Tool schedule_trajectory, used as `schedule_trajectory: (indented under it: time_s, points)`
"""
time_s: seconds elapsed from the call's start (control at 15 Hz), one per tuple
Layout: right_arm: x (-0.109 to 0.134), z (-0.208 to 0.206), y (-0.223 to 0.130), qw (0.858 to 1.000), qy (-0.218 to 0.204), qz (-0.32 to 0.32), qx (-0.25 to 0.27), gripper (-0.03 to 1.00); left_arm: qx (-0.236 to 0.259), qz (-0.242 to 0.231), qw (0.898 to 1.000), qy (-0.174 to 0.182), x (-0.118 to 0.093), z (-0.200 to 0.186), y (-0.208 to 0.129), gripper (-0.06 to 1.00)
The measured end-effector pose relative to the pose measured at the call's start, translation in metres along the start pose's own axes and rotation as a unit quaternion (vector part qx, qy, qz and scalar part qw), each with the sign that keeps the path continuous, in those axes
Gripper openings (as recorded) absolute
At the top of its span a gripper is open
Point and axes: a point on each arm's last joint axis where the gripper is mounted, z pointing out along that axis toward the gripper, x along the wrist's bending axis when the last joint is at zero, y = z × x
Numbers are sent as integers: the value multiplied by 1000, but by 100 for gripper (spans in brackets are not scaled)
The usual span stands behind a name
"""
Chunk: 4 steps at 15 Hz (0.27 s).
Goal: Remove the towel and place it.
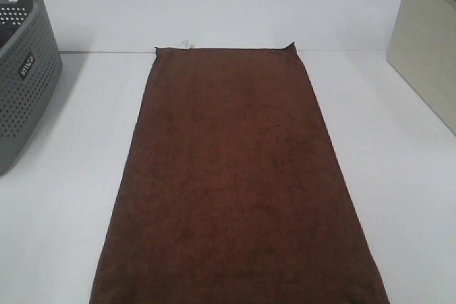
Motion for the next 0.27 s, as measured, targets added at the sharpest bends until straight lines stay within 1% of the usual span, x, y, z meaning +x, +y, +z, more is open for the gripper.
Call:
schedule_trajectory:
  time_s: [0.27]
  points:
    - [0,0,0,1000,0,0,0,75,0,0,1000,0,0,0,0,85]
